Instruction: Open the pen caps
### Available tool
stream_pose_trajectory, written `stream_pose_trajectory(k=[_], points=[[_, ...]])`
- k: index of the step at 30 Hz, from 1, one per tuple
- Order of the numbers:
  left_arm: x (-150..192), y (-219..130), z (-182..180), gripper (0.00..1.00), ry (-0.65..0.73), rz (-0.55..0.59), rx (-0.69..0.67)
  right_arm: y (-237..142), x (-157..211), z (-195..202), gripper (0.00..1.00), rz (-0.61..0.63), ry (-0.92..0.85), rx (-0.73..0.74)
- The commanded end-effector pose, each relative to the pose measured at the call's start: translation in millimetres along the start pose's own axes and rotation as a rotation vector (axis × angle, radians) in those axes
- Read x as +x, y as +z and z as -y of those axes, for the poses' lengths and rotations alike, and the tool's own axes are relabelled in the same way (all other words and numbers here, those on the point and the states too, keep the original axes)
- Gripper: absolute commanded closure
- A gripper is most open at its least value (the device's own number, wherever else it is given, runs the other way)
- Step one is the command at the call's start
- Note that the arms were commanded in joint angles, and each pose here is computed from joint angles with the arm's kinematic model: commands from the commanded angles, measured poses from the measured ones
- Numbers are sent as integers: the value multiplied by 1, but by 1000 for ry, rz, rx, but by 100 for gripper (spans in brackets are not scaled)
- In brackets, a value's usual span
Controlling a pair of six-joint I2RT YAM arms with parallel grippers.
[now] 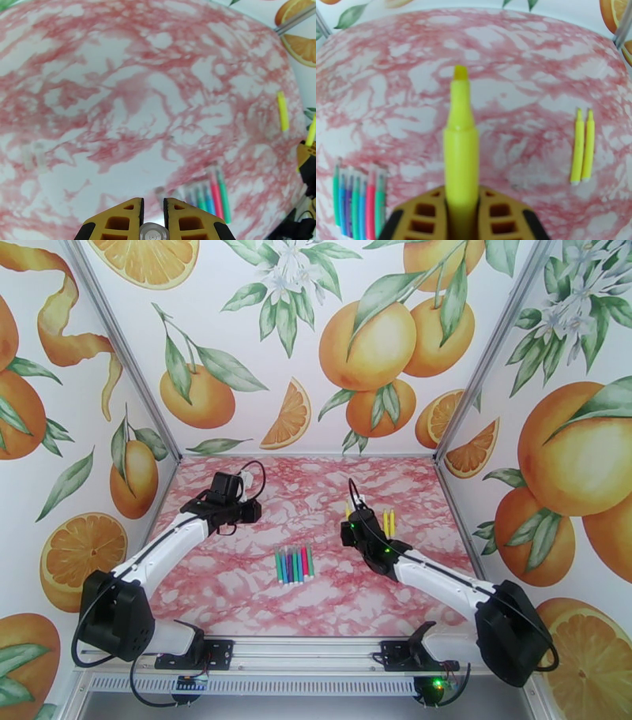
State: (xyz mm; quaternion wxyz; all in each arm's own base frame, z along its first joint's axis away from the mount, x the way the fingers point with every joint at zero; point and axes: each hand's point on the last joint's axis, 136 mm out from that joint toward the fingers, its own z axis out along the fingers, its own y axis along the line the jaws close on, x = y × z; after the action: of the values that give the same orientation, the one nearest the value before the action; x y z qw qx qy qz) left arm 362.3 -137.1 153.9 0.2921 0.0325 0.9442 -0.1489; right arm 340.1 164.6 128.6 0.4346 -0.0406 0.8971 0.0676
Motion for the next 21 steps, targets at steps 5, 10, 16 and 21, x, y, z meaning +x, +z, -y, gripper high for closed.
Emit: stream_pose_trajectory(k=[5,10,16,21], points=[[12,13,-33,100,27,-82,-175,4,-6,35,98,-41,13,124],[17,21,-44,100,37,-107,-227,7,-6,56,98,-70,15,175],[22,31,-60,100,61,-143,-312,16,2,81,98,-131,18,219],[19,37,-70,100,87,-160,-366,24,4,97,98,-161,25,253]])
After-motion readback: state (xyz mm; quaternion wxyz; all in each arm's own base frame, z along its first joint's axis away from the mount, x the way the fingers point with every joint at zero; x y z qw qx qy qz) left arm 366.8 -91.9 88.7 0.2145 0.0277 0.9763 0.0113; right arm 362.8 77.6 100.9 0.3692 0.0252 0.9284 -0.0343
